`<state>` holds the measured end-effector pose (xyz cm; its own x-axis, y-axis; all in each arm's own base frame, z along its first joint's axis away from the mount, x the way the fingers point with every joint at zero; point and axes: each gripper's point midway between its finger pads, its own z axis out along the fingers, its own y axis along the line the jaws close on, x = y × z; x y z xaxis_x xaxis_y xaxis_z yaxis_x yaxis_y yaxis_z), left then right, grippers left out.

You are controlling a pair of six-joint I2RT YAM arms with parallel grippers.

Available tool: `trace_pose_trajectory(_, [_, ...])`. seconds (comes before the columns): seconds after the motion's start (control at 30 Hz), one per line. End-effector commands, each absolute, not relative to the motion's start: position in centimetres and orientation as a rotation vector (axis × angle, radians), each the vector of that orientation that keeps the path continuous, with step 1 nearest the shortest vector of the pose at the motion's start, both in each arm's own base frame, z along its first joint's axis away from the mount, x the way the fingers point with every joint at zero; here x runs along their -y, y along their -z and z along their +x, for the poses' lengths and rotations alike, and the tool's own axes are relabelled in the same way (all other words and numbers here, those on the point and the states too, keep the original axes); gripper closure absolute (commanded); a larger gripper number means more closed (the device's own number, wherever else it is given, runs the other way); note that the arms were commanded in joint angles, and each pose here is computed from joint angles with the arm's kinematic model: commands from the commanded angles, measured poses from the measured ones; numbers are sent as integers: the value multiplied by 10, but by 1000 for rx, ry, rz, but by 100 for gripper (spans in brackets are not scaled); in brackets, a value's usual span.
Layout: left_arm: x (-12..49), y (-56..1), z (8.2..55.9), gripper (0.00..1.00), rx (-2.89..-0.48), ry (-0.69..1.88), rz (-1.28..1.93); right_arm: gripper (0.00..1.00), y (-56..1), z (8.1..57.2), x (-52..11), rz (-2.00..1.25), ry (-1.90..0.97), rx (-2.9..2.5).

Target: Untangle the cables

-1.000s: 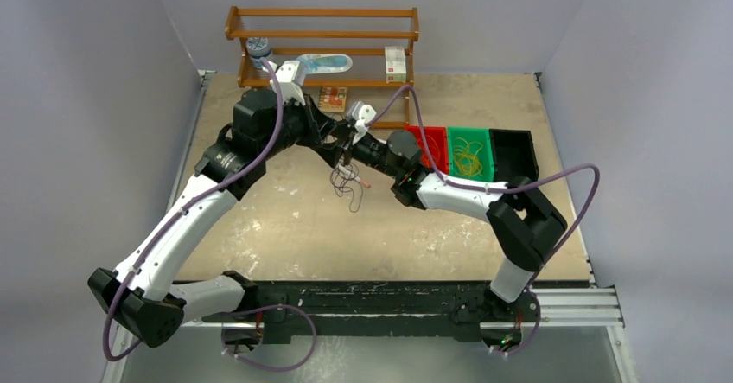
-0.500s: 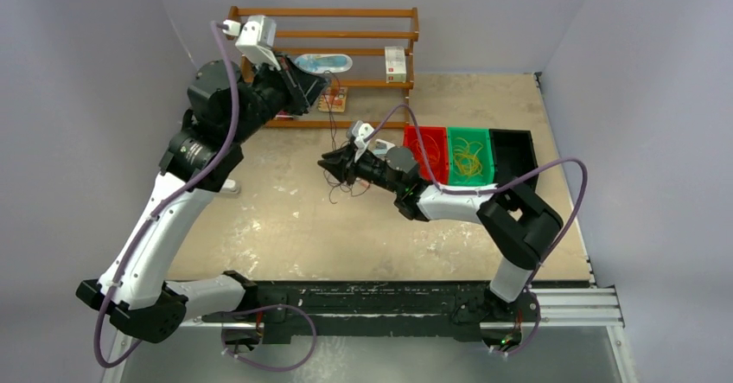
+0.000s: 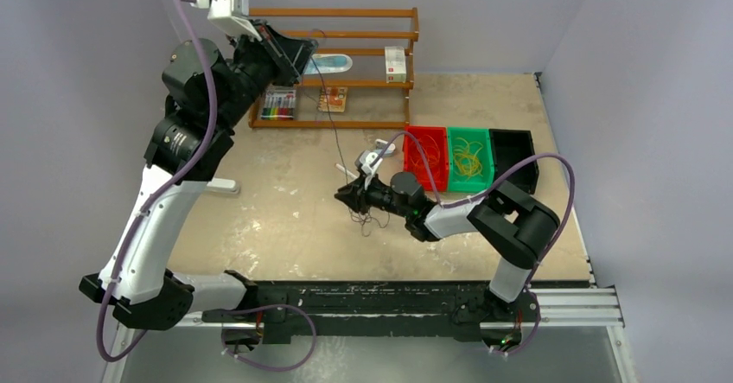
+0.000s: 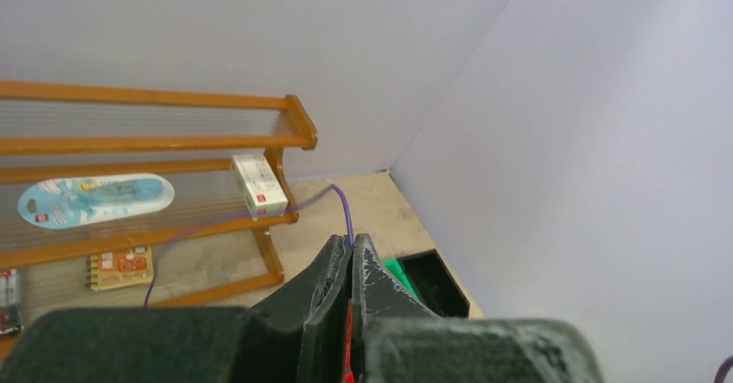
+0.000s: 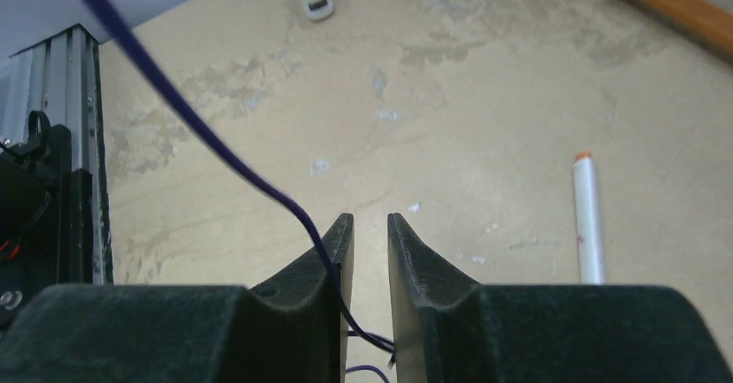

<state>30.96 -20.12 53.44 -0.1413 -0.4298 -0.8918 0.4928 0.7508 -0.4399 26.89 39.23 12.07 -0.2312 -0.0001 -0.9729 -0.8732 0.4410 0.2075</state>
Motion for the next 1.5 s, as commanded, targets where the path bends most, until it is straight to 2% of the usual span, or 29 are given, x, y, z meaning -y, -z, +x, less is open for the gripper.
trace_pose_trajectory(0.0, [177, -580, 309, 100, -1388, 725, -18, 76, -124, 266, -386, -727, -998, -1564])
trace_pose_trajectory(0.37, [149, -641, 324, 100, -1240, 603, -135, 76, -97, 257, -375, -705, -1002, -1628])
trace_pose_trajectory(0.77, [133, -709, 321, 100, -1000, 581, -184, 77, -79, 252, -372, -695, -1011, -1678])
trace_pose_trajectory(1.03, [123, -736, 319, 100, -888, 538, -205, 93, -66, 248, -363, -675, -996, -1731])
trace_pose_trajectory(1.2, [113, -755, 314, 100, -788, 494, -220, 99, -53, 238, -352, -655, -1006, -1791])
trace_pose_trajectory(1.47, [95, -773, 316, 100, -668, 381, -272, 100, -42, 226, -330, -601, -974, -1875])
